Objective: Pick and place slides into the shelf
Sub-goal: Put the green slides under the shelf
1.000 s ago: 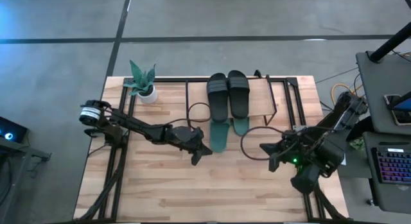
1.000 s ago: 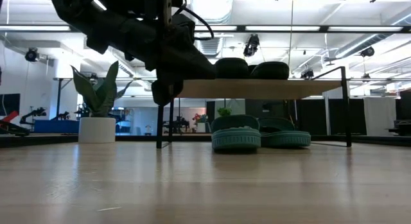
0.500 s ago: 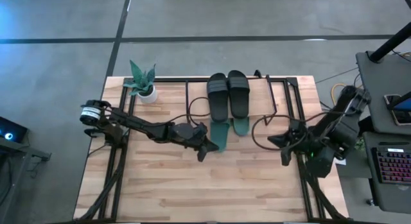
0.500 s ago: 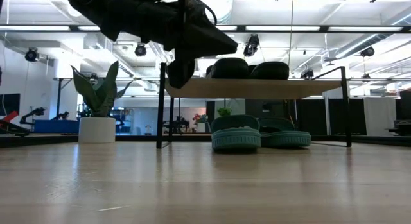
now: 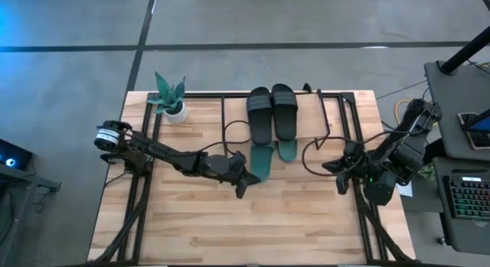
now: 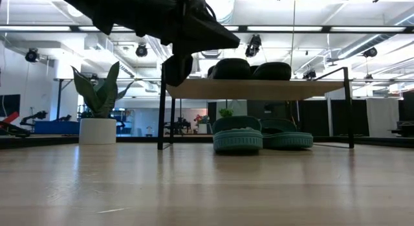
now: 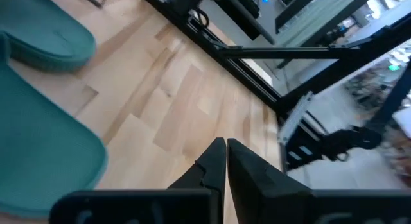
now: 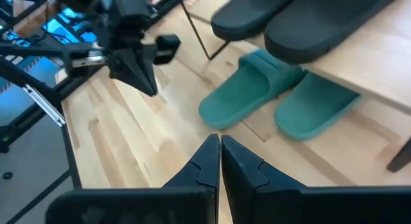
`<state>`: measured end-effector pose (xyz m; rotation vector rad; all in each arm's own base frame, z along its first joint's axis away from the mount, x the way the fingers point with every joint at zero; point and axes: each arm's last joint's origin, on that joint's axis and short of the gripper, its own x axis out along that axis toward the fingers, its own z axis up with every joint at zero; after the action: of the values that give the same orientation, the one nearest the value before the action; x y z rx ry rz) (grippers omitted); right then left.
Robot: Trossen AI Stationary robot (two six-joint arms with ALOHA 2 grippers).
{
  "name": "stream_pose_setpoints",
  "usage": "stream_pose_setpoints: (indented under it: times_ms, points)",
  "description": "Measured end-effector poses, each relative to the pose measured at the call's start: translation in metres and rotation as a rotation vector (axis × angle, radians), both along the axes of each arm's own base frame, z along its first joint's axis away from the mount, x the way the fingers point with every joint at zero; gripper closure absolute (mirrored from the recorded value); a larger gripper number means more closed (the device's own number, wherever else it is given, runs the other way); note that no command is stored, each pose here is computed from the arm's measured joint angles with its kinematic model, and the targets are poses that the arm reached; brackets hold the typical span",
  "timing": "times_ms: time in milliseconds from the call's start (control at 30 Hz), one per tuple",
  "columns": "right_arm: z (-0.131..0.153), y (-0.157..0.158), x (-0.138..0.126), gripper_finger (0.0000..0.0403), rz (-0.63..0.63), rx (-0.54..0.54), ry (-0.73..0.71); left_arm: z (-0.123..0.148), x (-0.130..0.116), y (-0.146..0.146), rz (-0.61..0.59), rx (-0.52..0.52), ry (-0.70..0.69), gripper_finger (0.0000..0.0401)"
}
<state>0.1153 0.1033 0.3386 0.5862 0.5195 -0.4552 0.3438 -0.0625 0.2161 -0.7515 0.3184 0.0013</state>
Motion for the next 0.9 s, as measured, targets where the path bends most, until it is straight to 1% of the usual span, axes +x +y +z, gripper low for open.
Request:
stream_pose_setpoints:
  times_ms: [100, 167, 333, 433, 533, 600, 700, 833, 900]
  points:
    - [-0.009, 0.000, 0.000, 0.0394, -0.001, 0.012, -0.006, -0.002, -0.002, -0.006, 0.047, 0.048, 0.018, 0.0401]
    - [-0.014, 0.000, 0.000, 0.0394, -0.004, 0.023, -0.011, -0.007, -0.004, -0.008, 0.074, 0.070, 0.070, 0.0401]
    - [-0.023, -0.002, -0.002, 0.0394, -0.011, 0.044, -0.023, -0.013, -0.007, -0.010, 0.076, 0.092, 0.140, 0.0401]
    - [-0.024, -0.004, -0.003, 0.0394, -0.012, 0.053, -0.032, -0.018, -0.010, -0.010, 0.072, 0.105, 0.186, 0.0401]
    - [-0.022, -0.005, -0.004, 0.0394, -0.018, 0.058, -0.050, -0.020, -0.011, -0.010, 0.063, 0.125, 0.202, 0.0401]
    - [-0.021, -0.006, -0.004, 0.0394, -0.022, 0.058, -0.058, -0.020, -0.011, -0.010, 0.024, 0.162, 0.201, 0.0401]
    - [-0.021, -0.006, -0.004, 0.0394, -0.026, 0.065, -0.069, -0.019, -0.010, -0.012, -0.071, 0.203, 0.182, 0.0401]
    - [-0.020, -0.006, -0.004, 0.0394, -0.051, 0.091, -0.084, -0.029, -0.007, -0.016, -0.168, 0.187, 0.194, 0.0401]
    - [-0.020, -0.006, -0.004, 0.0394, -0.053, 0.096, -0.087, -0.036, -0.002, -0.018, -0.190, 0.181, 0.211, 0.0401]
